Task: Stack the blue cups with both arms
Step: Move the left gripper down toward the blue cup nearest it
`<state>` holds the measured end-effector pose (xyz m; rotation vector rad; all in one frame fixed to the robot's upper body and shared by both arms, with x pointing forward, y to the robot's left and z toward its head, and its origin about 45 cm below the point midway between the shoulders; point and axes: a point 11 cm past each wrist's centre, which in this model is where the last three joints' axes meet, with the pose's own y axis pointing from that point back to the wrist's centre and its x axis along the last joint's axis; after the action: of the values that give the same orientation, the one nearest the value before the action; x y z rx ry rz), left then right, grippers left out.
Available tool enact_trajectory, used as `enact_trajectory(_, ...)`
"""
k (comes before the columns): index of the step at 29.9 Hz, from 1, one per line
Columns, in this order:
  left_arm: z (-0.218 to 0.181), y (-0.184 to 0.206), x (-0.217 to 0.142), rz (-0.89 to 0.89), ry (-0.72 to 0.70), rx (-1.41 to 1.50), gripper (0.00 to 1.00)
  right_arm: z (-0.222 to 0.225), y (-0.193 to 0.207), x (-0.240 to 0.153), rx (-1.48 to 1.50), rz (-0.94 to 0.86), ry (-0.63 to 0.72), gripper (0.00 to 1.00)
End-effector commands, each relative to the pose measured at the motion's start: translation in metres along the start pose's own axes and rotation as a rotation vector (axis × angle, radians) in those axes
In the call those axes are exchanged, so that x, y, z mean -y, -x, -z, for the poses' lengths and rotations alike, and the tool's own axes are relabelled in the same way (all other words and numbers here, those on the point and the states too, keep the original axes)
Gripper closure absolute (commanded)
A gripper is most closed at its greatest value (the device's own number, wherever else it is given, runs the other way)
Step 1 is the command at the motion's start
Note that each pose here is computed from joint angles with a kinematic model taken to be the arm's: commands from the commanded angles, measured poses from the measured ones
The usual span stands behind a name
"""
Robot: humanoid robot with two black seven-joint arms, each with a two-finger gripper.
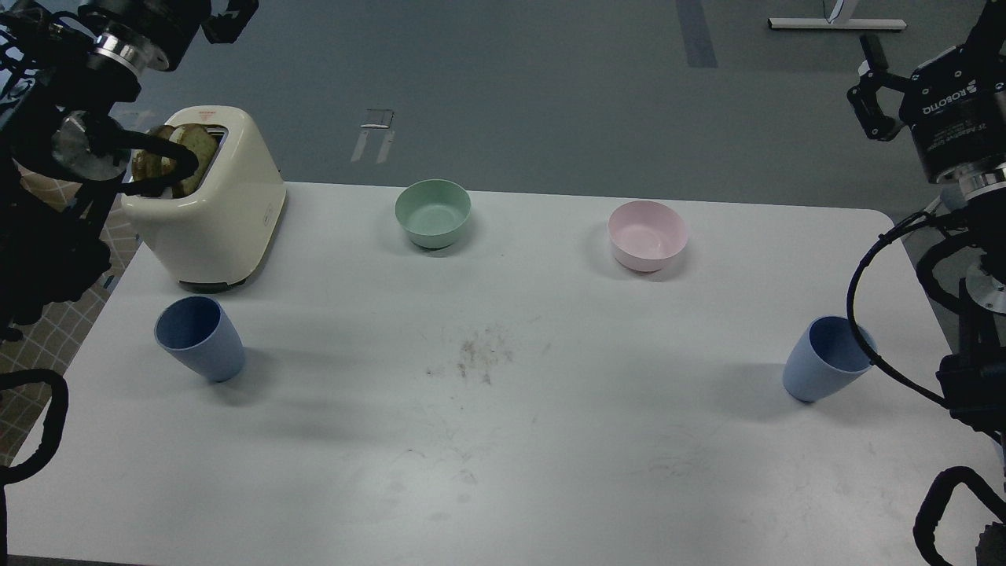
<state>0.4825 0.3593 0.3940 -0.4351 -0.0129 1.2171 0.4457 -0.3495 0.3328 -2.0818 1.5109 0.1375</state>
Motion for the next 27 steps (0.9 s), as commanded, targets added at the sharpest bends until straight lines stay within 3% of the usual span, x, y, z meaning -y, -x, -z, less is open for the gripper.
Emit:
enact_trajectory(1,0.004,-0.005,-0.009,0.016,-0.003,-0.011,0.02,0.001,-0.002,-0.002,-0.005,-0.002,-0.003,0.0)
enact_trajectory(4,0.006,-0.022,-0.03,0.001,-0.042,0.028,0.02,0.004,0.0,-0.004,-0.009,0.003,-0.012,0.0)
enact_trajectory(10,-0.006,-0.009,-0.07,0.099,-0.144,0.286,0.04,0.004,-0.004,-0.009,-0.005,-0.011,-0.022,0.0)
enact_trajectory(15,-0.009,0.013,-0.109,0.258,-0.249,0.59,0.07,0.002,-0.007,-0.013,0.0,-0.022,-0.02,0.0)
enact_trajectory(19,-0.006,0.032,-0.139,0.487,-0.318,0.963,0.1,0.003,-0.012,-0.017,0.016,-0.034,-0.025,0.0)
enact_trajectory(27,0.014,0.014,-0.168,0.686,-0.511,1.414,0.13,0.008,-0.023,-0.027,0.013,-0.062,-0.032,0.0)
